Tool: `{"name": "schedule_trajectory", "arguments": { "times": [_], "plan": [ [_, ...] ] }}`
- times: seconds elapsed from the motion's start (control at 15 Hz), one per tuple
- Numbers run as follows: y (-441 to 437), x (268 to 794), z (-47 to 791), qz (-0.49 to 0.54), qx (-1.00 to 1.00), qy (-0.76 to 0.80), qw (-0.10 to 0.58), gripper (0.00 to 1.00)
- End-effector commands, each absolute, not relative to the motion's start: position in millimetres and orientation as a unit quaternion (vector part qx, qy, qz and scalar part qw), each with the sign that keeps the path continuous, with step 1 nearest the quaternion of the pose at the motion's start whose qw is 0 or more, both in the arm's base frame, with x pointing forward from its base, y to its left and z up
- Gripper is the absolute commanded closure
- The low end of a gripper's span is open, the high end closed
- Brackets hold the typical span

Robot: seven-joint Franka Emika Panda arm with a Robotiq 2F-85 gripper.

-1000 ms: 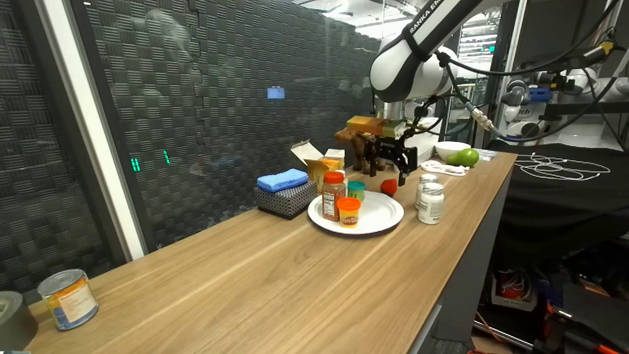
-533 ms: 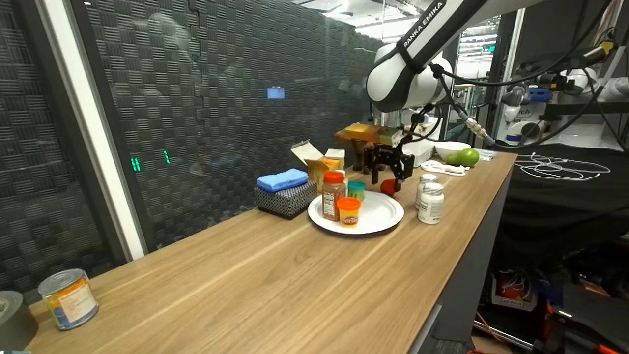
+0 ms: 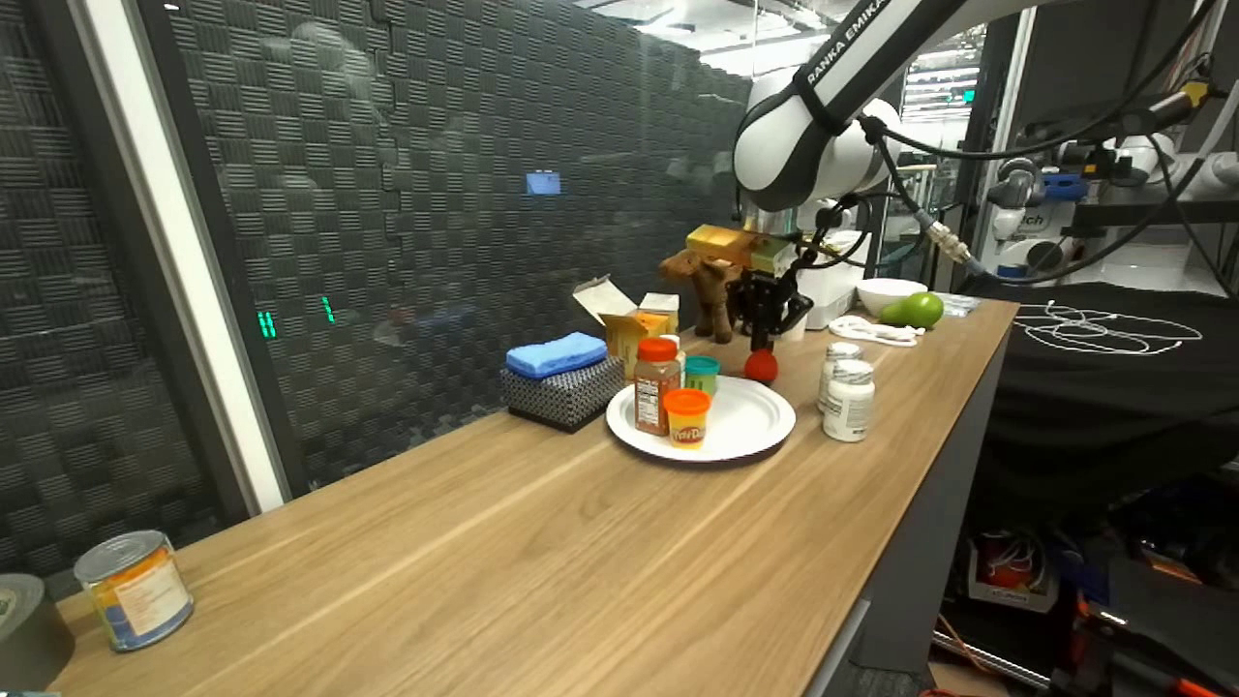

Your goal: Put all the objects surrounding the plate onto the plate.

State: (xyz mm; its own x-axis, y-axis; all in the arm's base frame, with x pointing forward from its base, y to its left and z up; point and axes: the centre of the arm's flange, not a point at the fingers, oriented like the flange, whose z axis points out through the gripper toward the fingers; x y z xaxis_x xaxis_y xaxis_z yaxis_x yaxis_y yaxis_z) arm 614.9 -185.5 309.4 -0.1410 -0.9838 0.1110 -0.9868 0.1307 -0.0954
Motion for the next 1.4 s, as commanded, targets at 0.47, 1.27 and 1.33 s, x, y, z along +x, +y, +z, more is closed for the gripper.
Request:
{"name": "schedule_trajectory", "arguments": {
  "times": [0.47, 1.27, 1.33],
  "plan": [
    [-167.1, 603.1, 354.2, 0.114, 0.682, -0.722, 0.013, 0.42],
    [-155.3, 611.3, 290.8, 0.018, 0.722, -0.689, 0.067, 0.00],
    [-156.0, 612.2, 286.2, 0.016, 0.720, -0.690, 0.073, 0.00]
  ]
}}
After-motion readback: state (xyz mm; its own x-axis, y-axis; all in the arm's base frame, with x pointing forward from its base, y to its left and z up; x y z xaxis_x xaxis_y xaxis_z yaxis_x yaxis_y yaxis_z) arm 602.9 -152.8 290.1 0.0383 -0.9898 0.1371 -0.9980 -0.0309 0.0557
